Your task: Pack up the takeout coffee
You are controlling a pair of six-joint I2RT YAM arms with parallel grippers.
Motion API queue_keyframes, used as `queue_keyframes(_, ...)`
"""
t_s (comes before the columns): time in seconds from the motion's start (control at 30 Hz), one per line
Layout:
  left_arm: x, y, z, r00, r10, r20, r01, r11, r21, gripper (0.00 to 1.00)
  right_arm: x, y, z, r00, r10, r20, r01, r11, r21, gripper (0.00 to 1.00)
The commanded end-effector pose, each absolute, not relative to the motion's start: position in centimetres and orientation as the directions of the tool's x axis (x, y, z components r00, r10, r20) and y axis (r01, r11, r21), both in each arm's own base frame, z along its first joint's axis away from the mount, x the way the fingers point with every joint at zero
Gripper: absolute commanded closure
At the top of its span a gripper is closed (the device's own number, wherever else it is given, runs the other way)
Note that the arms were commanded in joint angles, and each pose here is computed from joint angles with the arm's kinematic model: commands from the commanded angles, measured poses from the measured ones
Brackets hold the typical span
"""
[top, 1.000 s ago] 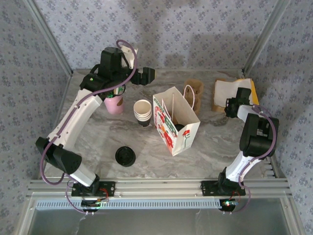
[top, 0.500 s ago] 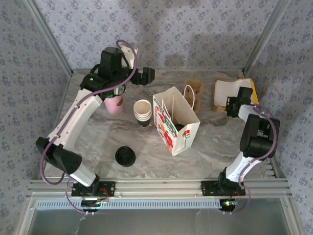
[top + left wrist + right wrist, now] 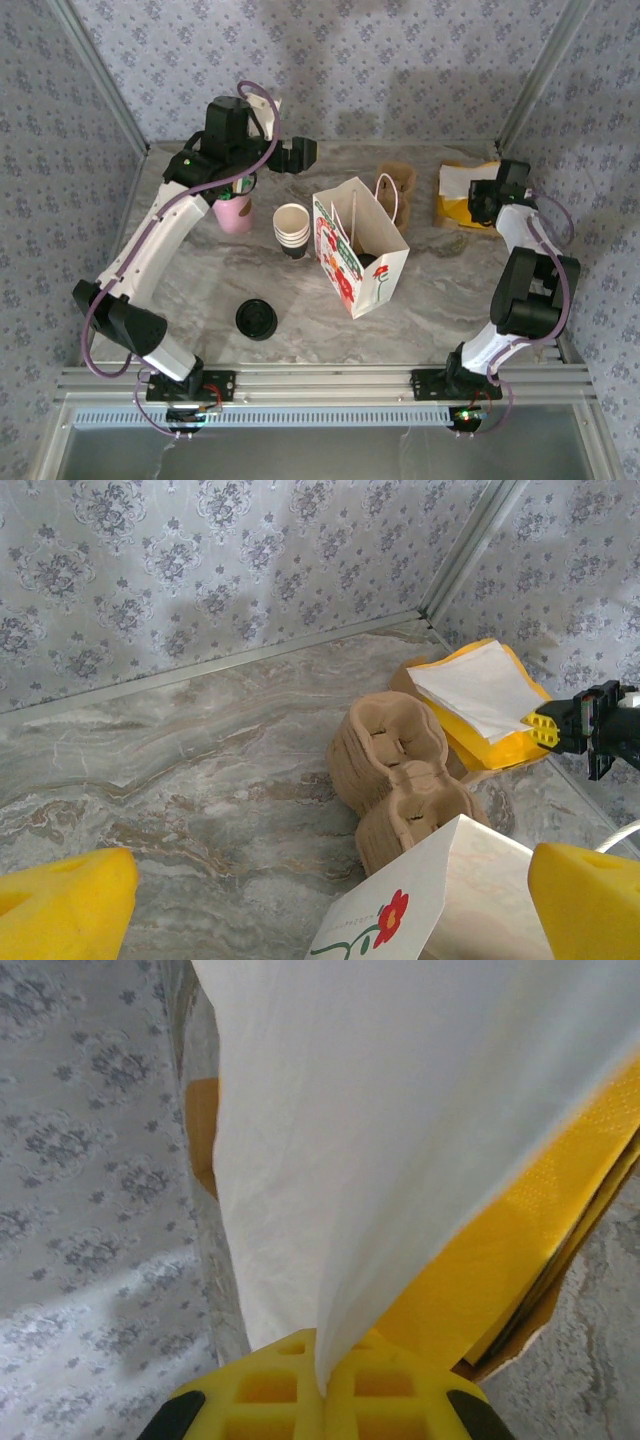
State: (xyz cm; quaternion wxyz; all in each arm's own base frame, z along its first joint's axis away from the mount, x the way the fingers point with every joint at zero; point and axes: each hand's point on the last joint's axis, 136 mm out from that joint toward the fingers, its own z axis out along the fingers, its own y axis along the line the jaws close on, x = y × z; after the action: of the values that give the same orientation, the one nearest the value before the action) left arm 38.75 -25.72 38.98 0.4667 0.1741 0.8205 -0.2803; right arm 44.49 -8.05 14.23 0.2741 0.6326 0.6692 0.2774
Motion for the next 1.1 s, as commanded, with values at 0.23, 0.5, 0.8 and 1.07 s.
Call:
queue_keyframes(0.23,38.2,-25.2,41.0,-0.461,0.006,-0.888,0.562,0.777,-0.286,0.0,43.1,-5.7,7.6,-0.151,0.984,0.091,0.793,0.066,0.606,0.97)
queue_keyframes(0.5,38.7,-25.8,40.6,-0.475,0.005,-0.88,0.563,0.771,-0.299,0.0,43.3,-5.8,7.6,-0.149,0.985,0.089,0.793,0.065,0.606,0.77)
queue_keyframes(0.8,38.7,-26.3,40.7,-0.475,0.009,-0.88,0.57,0.765,-0.3,0.0,44.1,-5.9,9.2,-0.144,0.986,0.083,0.776,0.061,0.628,0.72)
queue_keyframes(1.07,38.6,-26.5,40.8,-0.471,0.018,-0.882,0.576,0.763,-0.292,0.0,43.8,-5.9,9.3,-0.137,0.987,0.085,0.778,0.054,0.626,0.72)
